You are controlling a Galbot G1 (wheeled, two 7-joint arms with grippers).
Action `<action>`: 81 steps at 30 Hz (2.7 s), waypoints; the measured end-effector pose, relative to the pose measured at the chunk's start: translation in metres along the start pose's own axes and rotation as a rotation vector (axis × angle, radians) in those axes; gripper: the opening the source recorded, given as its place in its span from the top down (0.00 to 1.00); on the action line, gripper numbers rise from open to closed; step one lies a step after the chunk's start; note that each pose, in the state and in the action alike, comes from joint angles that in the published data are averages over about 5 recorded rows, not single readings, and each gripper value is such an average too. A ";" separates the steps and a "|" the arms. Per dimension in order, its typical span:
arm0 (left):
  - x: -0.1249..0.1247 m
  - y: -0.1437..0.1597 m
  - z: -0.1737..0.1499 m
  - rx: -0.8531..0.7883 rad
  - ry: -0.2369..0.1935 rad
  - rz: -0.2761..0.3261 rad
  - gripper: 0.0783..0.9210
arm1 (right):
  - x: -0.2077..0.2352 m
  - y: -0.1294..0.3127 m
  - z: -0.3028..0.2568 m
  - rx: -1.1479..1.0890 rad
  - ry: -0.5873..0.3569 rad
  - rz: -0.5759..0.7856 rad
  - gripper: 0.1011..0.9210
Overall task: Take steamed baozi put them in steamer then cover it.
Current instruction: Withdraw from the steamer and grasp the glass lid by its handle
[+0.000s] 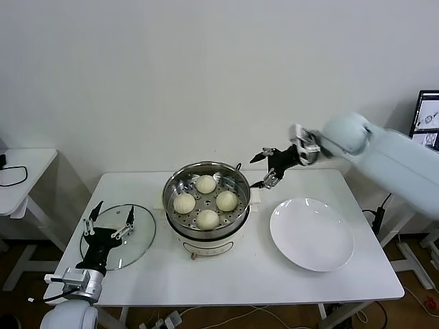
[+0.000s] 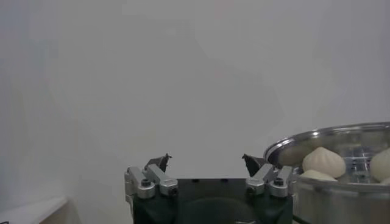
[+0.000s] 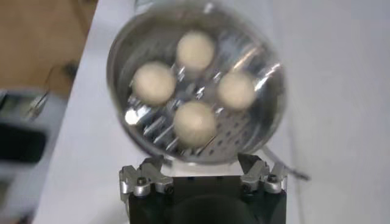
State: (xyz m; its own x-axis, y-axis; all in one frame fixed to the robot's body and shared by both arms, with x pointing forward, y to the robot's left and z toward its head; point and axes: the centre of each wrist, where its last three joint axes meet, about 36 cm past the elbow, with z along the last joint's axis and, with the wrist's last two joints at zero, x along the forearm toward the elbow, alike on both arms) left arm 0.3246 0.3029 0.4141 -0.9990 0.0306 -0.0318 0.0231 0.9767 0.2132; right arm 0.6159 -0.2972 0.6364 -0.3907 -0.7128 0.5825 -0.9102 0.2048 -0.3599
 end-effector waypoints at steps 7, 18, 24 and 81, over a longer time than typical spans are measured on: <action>-0.002 -0.005 -0.001 0.005 -0.017 0.004 0.12 | 0.010 0.063 0.039 -0.123 -0.279 0.330 0.12; -0.004 -0.012 0.004 -0.016 -0.045 0.013 0.12 | -0.005 0.177 0.088 -0.333 -0.553 0.769 0.12; -0.004 -0.011 0.013 -0.065 -0.049 0.010 0.12 | -0.029 0.250 0.112 -0.454 -0.619 0.927 0.12; -0.074 0.099 0.174 -1.464 0.007 0.177 0.12 | -0.071 0.377 0.130 -0.668 -0.622 1.241 0.12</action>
State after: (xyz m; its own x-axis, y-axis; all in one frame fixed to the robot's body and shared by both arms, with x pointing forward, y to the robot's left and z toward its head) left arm 0.4077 0.4338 0.2680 -0.9875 0.1189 0.1030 0.0888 -0.1193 0.9889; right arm 0.3185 -0.2564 0.3644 -0.9617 0.0046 -0.2739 -0.0261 0.9938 0.1080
